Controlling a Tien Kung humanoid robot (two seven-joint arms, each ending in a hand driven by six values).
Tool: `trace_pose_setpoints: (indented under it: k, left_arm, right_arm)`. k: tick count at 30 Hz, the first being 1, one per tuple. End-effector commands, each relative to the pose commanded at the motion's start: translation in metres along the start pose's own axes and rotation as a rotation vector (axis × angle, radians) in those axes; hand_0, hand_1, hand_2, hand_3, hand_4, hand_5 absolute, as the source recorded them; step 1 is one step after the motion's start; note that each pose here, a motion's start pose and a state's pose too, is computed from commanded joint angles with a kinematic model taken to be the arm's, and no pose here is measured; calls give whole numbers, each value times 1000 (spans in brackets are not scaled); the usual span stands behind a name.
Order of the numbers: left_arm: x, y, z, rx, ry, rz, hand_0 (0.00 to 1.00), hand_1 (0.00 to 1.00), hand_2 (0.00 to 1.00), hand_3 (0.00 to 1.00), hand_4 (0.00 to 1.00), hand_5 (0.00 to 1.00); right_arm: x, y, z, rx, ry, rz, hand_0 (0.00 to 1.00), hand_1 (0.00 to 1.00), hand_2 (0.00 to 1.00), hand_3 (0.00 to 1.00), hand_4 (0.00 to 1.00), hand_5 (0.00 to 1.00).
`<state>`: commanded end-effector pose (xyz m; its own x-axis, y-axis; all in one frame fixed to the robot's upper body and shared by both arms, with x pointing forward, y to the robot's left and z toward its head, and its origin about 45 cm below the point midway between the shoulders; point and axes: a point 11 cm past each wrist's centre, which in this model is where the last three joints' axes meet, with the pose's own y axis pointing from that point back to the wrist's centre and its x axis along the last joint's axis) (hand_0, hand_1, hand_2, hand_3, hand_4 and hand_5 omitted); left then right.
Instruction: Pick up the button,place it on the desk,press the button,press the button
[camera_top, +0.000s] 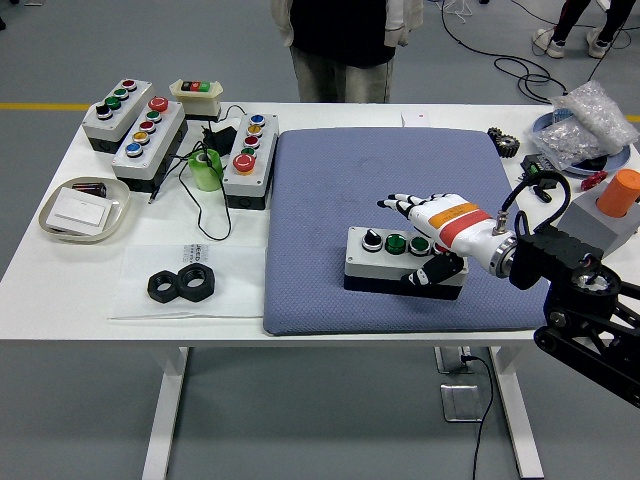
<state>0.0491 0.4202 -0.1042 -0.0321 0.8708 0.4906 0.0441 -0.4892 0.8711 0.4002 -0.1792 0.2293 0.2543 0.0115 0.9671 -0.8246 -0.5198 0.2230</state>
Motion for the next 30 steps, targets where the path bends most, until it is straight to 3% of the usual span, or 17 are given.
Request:
trace_pose_setpoints:
  k: [8,20,30]
  left_arm:
    - [0,0,0,0,2,-1,738,776,847,760,531,998]
    - [-1,0,1,-2,4,-2,738,776,846,760,532,998]
    - [-2,0,-1,2,2,-4,737,776,846,760,532,998]
  right_arm:
    - [-1,11,9,-21,23,0,809,763,998,998,950,172]
    - [-3,13,20,-58,30,-4,811,767,998,998,947,174]
    - [9,26,6,-22,-1,16,811,768,998,998,944,173]
